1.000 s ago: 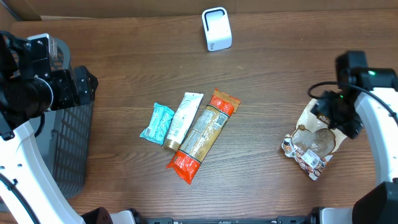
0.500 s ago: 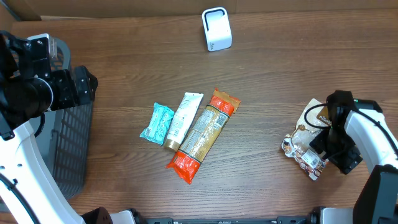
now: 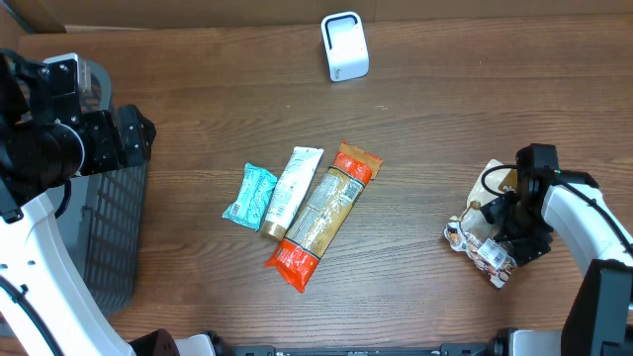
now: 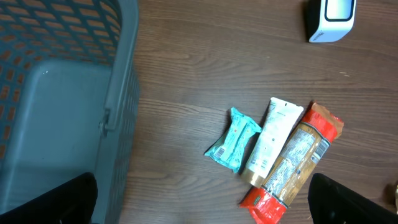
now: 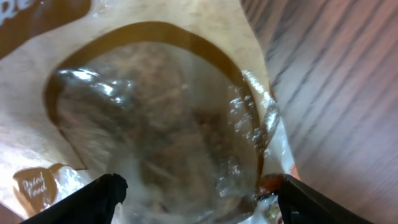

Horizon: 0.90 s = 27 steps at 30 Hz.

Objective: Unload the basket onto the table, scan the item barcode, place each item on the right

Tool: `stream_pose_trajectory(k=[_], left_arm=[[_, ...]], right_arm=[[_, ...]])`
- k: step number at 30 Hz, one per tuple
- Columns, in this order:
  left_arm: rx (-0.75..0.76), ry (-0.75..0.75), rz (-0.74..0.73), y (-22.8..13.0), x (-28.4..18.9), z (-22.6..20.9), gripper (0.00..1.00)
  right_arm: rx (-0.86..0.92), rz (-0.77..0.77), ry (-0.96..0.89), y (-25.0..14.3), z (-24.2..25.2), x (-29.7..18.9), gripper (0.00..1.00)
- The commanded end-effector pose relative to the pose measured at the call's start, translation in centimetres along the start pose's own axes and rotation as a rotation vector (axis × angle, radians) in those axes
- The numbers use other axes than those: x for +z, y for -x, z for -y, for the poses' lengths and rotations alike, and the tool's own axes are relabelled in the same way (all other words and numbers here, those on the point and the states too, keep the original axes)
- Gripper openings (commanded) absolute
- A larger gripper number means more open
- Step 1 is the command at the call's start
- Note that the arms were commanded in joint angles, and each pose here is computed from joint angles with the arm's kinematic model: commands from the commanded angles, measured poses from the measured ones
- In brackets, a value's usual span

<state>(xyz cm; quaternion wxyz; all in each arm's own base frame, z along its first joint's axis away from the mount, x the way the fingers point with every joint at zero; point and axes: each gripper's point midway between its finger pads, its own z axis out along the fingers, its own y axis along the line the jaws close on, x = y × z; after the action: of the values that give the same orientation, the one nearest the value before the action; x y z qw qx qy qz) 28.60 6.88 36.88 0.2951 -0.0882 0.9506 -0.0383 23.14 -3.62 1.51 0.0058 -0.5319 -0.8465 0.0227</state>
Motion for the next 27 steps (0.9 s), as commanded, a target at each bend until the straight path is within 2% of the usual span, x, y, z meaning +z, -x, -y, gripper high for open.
stream_pose_trajectory(k=[1, 7, 9, 11, 14, 18, 22, 27], left_arm=[[0.026, -0.013, -0.002, 0.1, 0.2, 0.2, 0.99], [0.026, -0.012, -0.001, 0.1, 0.2, 0.2, 1.00], [0.026, -0.012, -0.001, 0.1, 0.2, 0.2, 1.00], [0.026, -0.013, -0.002, 0.1, 0.2, 0.2, 1.00], [0.026, -0.013, -0.002, 0.1, 0.2, 0.2, 1.00], [0.026, -0.013, -0.002, 0.1, 0.2, 0.2, 1.00], [0.026, -0.013, -0.002, 0.1, 0.2, 0.2, 1.00], [0.026, -0.012, -0.001, 0.1, 0.2, 0.2, 0.99]], right_arm=[[0.078, -0.062, 0.062, -1.2, -1.2, 0.1, 0.82], [0.219, -0.215, 0.272, -2.7, -5.9, -0.9, 0.81], [0.281, -0.244, 0.328, -2.7, -7.2, -1.4, 0.78], [0.269, -0.249, 0.397, -2.4, -8.8, -1.9, 0.75], [0.076, -0.184, 0.506, -1.6, -11.1, -3.5, 0.71], [-0.362, -0.047, 0.584, -0.6, -13.1, -7.4, 0.72], [-0.697, 0.128, 0.593, 1.3, -14.4, -12.3, 0.72], [-0.884, 0.410, 0.495, 5.6, -15.4, -15.2, 0.89]])
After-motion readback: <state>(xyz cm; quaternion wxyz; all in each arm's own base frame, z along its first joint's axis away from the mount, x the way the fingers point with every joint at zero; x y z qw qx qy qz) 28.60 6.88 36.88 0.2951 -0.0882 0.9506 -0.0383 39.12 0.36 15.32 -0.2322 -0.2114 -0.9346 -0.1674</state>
